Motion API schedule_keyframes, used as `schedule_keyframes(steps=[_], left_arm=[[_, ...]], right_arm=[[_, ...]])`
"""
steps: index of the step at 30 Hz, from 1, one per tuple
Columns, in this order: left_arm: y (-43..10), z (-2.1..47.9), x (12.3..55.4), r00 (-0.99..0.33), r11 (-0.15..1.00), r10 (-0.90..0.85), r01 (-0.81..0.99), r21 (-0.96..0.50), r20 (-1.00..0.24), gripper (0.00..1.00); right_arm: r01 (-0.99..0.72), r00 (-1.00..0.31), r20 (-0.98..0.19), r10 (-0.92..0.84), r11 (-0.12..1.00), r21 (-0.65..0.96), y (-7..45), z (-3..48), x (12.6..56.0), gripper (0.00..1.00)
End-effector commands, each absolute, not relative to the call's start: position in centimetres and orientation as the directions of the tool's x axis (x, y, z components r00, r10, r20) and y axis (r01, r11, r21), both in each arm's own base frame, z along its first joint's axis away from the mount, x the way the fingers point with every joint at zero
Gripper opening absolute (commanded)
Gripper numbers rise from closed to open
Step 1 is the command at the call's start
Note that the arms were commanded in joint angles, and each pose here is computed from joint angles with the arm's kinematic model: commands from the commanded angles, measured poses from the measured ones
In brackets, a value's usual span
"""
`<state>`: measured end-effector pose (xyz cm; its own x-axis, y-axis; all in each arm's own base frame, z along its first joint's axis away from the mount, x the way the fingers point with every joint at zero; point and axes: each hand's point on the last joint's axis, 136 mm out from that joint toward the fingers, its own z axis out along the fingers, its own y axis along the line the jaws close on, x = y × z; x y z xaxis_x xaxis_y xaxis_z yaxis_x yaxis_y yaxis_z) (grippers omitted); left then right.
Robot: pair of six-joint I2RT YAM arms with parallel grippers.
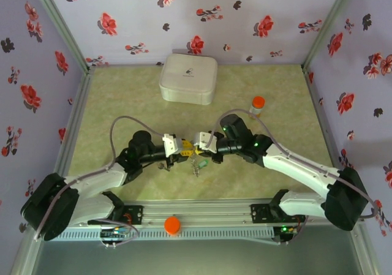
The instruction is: Put the keys on the keyring
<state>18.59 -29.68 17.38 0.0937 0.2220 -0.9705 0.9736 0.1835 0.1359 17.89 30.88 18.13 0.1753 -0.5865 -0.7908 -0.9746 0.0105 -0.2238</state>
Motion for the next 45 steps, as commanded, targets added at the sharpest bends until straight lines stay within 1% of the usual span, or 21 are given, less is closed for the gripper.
schedule_keyframes(steps=[1, 7, 11, 14, 18, 20, 21, 22, 23, 24, 26, 28, 30, 34, 41, 45], left_arm=[[-29.5, 16.4, 18.8, 0.096, 0.184, 0.301, 0.970, 0.157, -0.949, 0.25], [-29.8, 17.6, 18.4, 0.105, 0.174, 0.259, 0.973, 0.153, -0.960, 0.23], [-30.0, 18.4, 18.4, 0.096, 0.175, 0.213, 0.975, 0.134, -0.972, 0.20], [-30.2, 18.6, 18.3, 0.088, 0.173, 0.197, 0.977, 0.123, -0.977, 0.15], [-30.2, 18.4, 18.2, 0.090, 0.167, 0.198, 0.978, 0.124, -0.976, 0.00], [-30.1, 18.3, 18.2, 0.098, 0.166, 0.200, 0.977, 0.132, -0.975, 0.00], [-30.1, 18.3, 18.1, 0.103, 0.166, 0.196, 0.977, 0.136, -0.975, 0.00], [-30.0, 18.3, 18.0, 0.106, 0.169, 0.186, 0.976, 0.138, -0.977, 0.00], [-30.0, 18.4, 18.0, 0.111, 0.173, 0.169, 0.975, 0.140, -0.979, 0.00], [-30.0, 18.7, 18.0, 0.120, 0.180, 0.139, 0.973, 0.144, -0.983, 0.00], [-30.1, 19.4, 18.0, 0.123, 0.182, 0.076, 0.974, 0.135, -0.990, 0.00], [-30.4, 20.6, 17.8, 0.124, 0.168, 0.006, 0.978, 0.123, -0.992, 0.00], [-30.4, 20.0, 17.3, 0.105, 0.148, -0.016, 0.984, 0.101, -0.994, 0.00], [-30.9, 20.0, 16.9, 0.105, 0.100, -0.021, 0.990, 0.102, -0.994, 0.00], [-30.9, 20.0, 16.8, 0.108, 0.091, -0.018, 0.990, 0.106, -0.994, 0.00], [-30.9, 20.0, 16.7, 0.107, 0.089, -0.018, 0.991, 0.105, -0.994, 0.00]], right_arm=[[-0.961, 0.225, -0.713, -0.664, -0.032, -0.273, 29.9, 17.9, 17.5, 0.00], [-0.958, 0.239, -0.675, -0.698, -0.056, -0.281, 31.0, 18.5, 17.6, 0.00], [-0.962, 0.230, -0.677, -0.699, -0.059, -0.267, 31.7, 18.6, 17.8, 0.00], [-0.963, 0.226, -0.666, -0.711, -0.060, -0.263, 32.1, 18.7, 18.0, 0.00], [-0.967, 0.219, -0.668, -0.711, -0.067, -0.246, 32.3, 18.8, 17.8, 0.00], [-0.966, 0.220, -0.706, -0.673, -0.048, -0.255, 32.4, 19.3, 17.8, 0.00], [-0.966, 0.212, -0.740, -0.638, -0.020, -0.259, 32.3, 19.7, 18.0, 0.12], [-0.964, 0.206, -0.783, -0.587, 0.015, -0.265, 32.1, 20.4, 18.4, 0.25], [-0.963, 0.196, -0.820, -0.538, 0.051, -0.263, 31.7, 20.8, 18.9, 0.31], [-0.963, 0.179, -0.862, -0.473, 0.096, -0.253, 31.2, 21.4, 19.4, 0.32], [-0.965, 0.169, -0.915, -0.366, 0.129, -0.230, 30.5, 22.3, 19.8, 0.32], [-0.974, 0.153, -0.941, -0.300, 0.118, -0.196, 30.2, 22.5, 19.5, 0.32], [-0.980, 0.145, -0.952, -0.271, 0.093, -0.176, 30.2, 22.3, 18.9, 0.32], [-0.989, 0.122, -0.958, -0.260, 0.047, -0.139, 30.4, 21.6, 18.1, 0.29], [-0.990, 0.105, -0.951, -0.291, 0.057, -0.126, 30.1, 20.4, 18.1, 0.25], [-0.995, 0.077, -0.950, -0.303, 0.038, -0.093, 30.0, 19.8, 17.5, 0.27]])
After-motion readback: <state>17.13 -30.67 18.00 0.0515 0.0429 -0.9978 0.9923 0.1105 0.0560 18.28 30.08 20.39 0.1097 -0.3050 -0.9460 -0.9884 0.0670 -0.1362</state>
